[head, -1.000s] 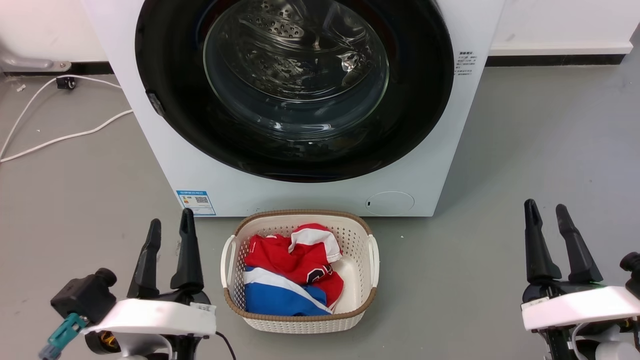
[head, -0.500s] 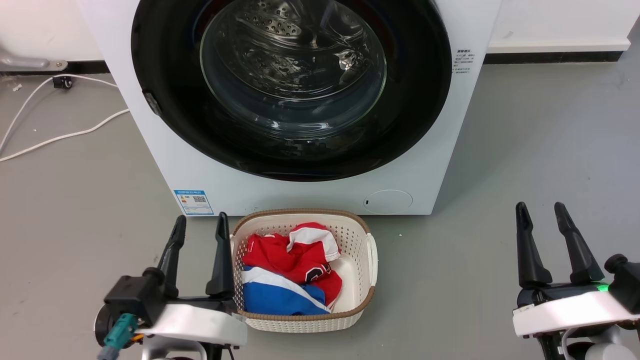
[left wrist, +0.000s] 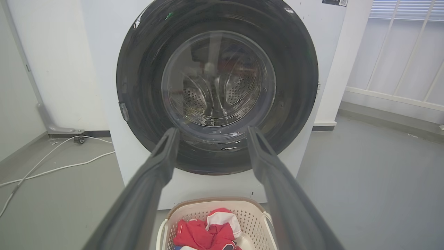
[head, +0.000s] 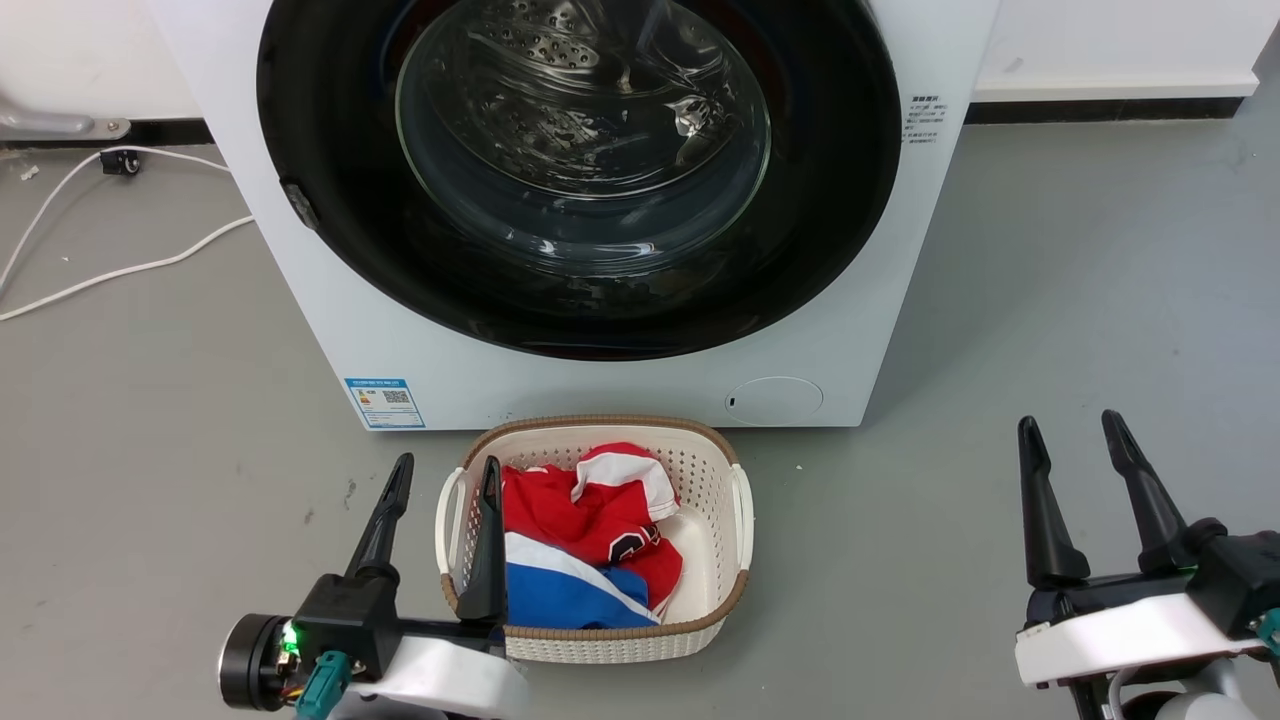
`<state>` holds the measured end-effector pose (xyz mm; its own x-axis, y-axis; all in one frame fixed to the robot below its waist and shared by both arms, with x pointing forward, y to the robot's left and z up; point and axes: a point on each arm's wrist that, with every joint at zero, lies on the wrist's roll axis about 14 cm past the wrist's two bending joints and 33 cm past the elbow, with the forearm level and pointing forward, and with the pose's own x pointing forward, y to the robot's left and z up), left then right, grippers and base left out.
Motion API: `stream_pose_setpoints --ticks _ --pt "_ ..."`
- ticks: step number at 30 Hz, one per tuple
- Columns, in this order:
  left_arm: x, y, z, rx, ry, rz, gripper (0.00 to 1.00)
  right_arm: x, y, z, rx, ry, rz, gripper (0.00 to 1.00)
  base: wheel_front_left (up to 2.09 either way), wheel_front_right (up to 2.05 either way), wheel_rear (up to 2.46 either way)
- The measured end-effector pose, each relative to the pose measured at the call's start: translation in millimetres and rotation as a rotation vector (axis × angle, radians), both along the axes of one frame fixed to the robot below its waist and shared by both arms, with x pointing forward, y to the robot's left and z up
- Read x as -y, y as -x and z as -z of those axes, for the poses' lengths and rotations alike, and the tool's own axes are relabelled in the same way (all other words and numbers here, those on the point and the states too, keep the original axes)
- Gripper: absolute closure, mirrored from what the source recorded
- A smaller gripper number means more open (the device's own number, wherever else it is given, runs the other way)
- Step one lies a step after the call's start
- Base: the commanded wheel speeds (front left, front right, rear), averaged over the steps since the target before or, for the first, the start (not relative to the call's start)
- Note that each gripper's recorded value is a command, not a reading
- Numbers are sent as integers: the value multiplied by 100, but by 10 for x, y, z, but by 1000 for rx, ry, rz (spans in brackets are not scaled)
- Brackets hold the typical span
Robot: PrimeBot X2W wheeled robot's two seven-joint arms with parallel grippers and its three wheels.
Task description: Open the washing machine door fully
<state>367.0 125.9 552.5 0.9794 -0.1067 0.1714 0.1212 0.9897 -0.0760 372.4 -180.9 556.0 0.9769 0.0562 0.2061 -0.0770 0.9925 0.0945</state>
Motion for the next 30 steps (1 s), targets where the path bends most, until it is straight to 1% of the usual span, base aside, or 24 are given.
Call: stream_pose_setpoints --ticks 7,10,19,21,25,30 --pt "73 9 -12 14 16 45 0 -49 -1 -7 10 57 -9 0 0 0 0" --pt "42 21 22 5 45 45 0 -62 8 -11 16 66 -12 0 0 0 0" --pt "-36 62 157 -18 110 83 0 -50 40 113 -13 24 -11 0 0 0 0" --pt "-62 62 168 -16 102 81 0 -18 48 157 -24 0 -3 0 0 0 0" --pt "-54 83 237 -29 82 89 0 -17 53 190 -32 9 -2 0 0 0 0" --pt "19 113 340 -50 21 114 0 -11 60 242 -43 11 1 0 0 0 0"
